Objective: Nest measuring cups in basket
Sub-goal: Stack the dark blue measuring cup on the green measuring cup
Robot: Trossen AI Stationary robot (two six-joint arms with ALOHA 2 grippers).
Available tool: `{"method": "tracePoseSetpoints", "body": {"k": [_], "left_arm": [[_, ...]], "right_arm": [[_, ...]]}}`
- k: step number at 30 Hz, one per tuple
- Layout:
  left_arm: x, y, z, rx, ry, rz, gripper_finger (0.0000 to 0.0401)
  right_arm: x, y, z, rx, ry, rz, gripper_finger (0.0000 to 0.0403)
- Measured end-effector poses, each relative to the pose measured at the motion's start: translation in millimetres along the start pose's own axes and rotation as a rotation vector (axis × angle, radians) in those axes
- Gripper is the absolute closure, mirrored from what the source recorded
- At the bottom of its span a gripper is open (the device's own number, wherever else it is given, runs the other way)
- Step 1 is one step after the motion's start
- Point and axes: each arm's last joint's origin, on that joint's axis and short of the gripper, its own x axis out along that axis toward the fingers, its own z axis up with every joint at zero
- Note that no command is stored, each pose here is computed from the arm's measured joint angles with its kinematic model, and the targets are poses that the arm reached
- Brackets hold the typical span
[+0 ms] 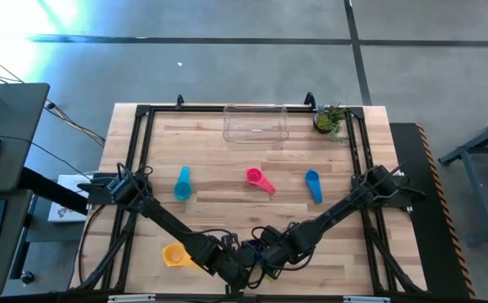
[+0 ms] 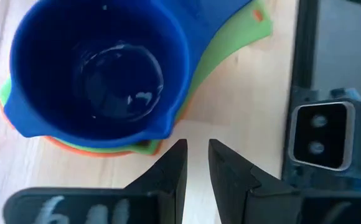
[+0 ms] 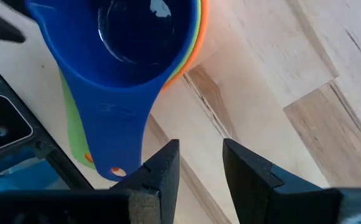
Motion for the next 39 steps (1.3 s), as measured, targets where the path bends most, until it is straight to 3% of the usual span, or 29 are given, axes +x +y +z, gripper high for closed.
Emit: {"method": "tracePoseSetpoints", "body": {"k": [13,30,39], "left_arm": [[1.9,4.4,-2.0,0.072,0.037,0.026,0.0345],[3.4,1.4,10.6,0.061,-0.059,-0.04,0.0345],[2.2,-3.7,7.4,0.036,-0.063,-0.054,0.0345]], "right_arm": [[10.3,4.1,0.2,0.024,0.022,0.024,0.0288],[10.3,9.5,3.6,0.062,0.016,0.088,0.0288],[10.2,10.5,4.3,0.153,0.031,0.105,0.0288]]}}
